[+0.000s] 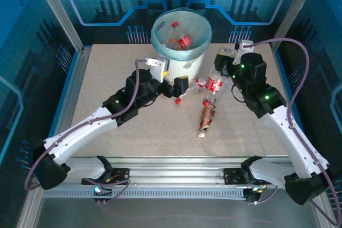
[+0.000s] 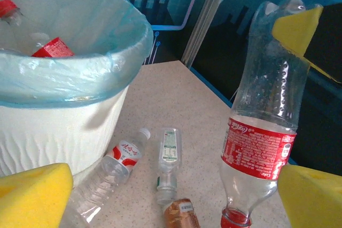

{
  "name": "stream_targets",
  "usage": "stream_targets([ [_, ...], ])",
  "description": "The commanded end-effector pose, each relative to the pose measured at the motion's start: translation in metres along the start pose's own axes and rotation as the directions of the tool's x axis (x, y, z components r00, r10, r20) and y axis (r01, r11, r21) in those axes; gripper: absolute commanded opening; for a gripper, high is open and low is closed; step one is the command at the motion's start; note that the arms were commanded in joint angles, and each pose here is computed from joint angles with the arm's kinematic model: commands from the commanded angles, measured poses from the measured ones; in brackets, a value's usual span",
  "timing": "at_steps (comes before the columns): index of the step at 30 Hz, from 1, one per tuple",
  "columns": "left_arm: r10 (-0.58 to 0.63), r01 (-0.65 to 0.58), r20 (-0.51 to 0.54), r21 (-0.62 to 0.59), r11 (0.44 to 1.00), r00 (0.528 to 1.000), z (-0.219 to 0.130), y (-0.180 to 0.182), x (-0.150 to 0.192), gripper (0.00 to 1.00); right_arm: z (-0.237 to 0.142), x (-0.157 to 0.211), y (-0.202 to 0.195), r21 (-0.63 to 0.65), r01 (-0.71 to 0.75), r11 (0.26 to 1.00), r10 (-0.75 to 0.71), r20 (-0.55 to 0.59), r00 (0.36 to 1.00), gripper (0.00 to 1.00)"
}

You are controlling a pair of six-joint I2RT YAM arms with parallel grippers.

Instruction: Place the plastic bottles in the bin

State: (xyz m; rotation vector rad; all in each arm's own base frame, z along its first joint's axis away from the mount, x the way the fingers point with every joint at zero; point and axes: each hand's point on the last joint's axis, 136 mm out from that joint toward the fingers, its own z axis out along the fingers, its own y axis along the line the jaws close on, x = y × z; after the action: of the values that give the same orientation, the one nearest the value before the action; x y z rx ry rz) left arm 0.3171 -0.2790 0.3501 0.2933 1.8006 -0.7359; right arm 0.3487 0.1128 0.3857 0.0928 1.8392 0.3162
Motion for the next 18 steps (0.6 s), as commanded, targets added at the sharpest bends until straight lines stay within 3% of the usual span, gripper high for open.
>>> stream_targets([
  [1, -0.023, 0.023, 0.074, 0.002, 1.0, 0.997, -0.013, 0.001, -0.02, 0.99, -0.012, -0.025, 0.007, 0.004, 0.024, 1.0, -0.024, 0.064, 0.998, 0.41],
  [18, 0.025, -0.016, 0.185, -0.05, 0.999, 0.982, -0.044, 0.007, -0.062, 0.99, -0.049, -0.117, 0.043, -0.065, 0.113, 0.991, -0.089, 0.293, 0.952, 0.4],
])
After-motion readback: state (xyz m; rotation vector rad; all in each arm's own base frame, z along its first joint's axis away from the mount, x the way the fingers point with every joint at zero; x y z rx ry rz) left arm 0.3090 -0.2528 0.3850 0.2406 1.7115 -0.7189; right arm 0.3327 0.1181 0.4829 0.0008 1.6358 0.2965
